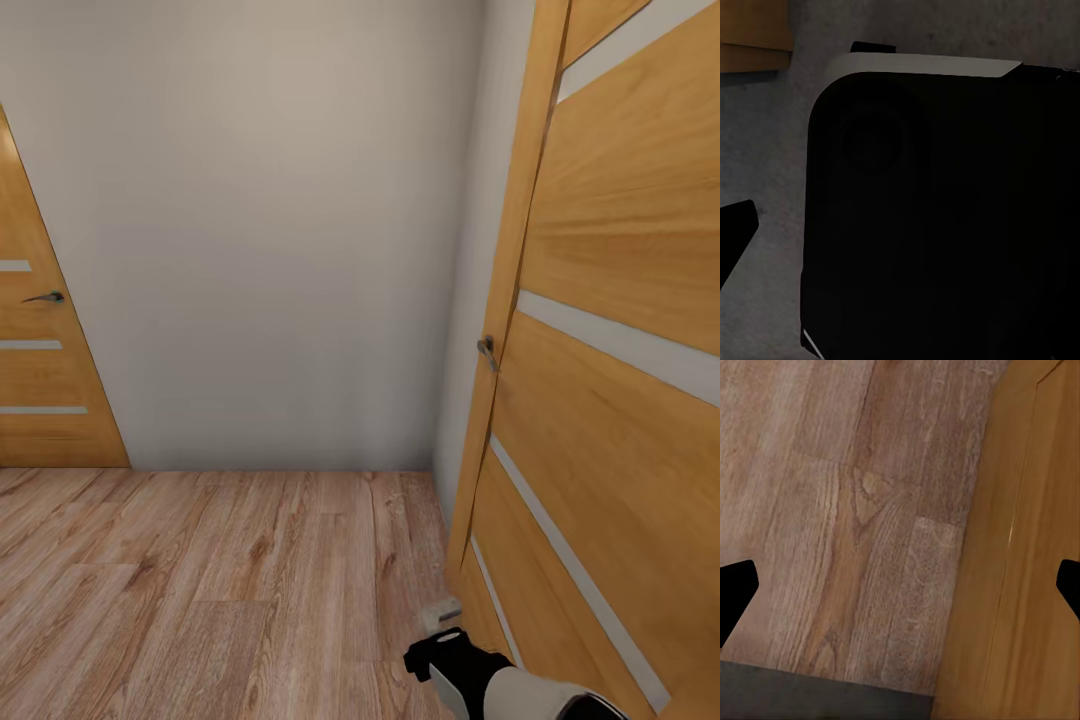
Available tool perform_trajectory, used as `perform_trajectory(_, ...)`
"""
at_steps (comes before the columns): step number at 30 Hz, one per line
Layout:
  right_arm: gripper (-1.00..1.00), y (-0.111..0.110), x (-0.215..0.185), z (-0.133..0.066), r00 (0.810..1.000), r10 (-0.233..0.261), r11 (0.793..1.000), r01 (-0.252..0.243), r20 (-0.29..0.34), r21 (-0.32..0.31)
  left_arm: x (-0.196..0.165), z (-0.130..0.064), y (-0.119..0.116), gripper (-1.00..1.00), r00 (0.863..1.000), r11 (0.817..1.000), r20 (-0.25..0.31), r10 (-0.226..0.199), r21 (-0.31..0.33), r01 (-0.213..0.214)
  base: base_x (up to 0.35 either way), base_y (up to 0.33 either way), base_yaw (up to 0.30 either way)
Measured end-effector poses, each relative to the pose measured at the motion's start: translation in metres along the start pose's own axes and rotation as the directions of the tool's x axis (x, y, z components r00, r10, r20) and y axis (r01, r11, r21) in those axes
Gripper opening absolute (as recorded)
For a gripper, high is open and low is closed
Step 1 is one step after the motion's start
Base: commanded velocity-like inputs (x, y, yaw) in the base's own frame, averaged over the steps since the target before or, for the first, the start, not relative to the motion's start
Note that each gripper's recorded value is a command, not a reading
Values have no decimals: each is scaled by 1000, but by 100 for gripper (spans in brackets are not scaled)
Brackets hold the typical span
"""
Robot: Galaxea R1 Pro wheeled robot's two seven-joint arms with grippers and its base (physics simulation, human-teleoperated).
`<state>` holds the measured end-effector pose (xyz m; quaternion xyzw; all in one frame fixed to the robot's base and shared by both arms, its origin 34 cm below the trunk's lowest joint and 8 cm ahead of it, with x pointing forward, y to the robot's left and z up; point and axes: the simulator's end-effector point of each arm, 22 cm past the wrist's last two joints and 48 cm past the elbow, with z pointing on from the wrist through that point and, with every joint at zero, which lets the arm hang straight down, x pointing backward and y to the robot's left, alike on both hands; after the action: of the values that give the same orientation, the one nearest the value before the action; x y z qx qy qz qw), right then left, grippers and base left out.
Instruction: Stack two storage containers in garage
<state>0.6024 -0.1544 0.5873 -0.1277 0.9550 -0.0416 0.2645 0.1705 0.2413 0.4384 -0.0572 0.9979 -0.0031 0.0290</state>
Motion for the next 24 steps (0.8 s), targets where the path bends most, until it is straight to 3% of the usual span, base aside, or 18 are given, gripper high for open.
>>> perform_trajectory(4,100,-1,8,1,1000,-3,1000,3,-3,-8,0,0,0,100,1000,1000,0,0,0,0,0,0,0)
perform_trajectory(10,100,-2,8,2,999,-48,999,48,5,-8,0,0,0,100,1000,1000,0,0,0,0,0,0,0)
perform_trajectory(24,100,-1,3,2,998,-51,999,51,34,-9,0,0,0,100,1000,1000,0,0,0,0,0,0,0)
